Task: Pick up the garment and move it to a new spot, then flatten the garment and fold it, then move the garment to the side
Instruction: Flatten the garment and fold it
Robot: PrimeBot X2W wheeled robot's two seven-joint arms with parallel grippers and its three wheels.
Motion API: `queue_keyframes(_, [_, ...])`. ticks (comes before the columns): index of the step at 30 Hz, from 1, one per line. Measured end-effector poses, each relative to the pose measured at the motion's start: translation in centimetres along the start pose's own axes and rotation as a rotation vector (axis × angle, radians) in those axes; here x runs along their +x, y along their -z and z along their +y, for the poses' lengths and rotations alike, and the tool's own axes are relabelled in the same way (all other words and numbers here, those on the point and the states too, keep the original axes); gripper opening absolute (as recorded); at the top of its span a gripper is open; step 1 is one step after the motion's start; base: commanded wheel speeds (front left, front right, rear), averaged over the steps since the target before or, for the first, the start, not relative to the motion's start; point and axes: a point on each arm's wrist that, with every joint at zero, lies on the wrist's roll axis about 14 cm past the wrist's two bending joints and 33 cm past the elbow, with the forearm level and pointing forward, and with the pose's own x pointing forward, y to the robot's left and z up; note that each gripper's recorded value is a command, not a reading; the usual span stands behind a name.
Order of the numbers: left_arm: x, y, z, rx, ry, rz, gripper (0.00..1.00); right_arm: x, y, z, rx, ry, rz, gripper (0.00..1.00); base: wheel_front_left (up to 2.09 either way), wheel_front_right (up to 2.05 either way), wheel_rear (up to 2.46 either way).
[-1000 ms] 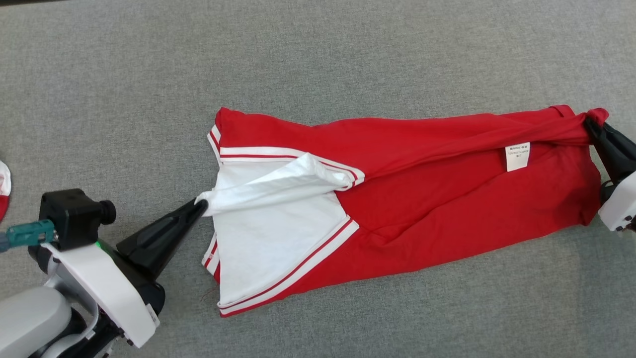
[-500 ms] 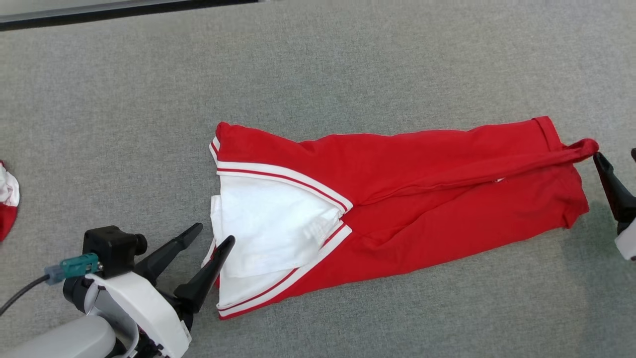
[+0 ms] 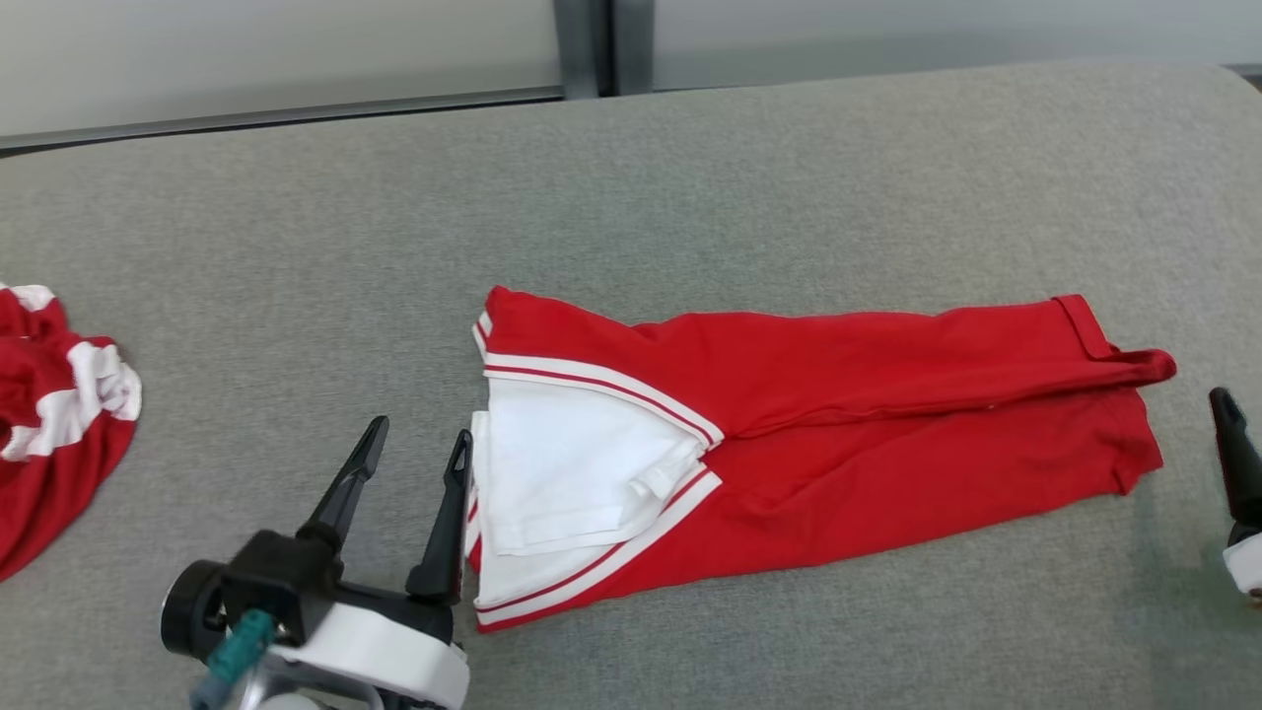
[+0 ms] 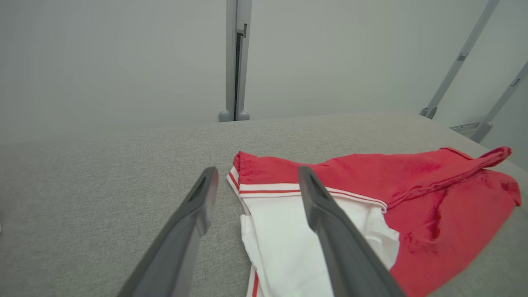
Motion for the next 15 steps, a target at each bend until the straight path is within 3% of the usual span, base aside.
queue_keyframes(7, [-2.5, -1.6, -0.6, 0.064, -0.067, -0.130, 1.00, 1.9, -2.2, 2.8, 0.035, -0.056, -0.035, 1.00, 0.00, 0.00, 0.00])
queue_keyframes(15, [-4.4, -1.3, 0.0, 0.083, -0.107, -0.153, 1.00, 3.9, 1.1, 3.2, -0.046, -0.029, 0.154, 1.00, 0.00, 0.00, 0.00])
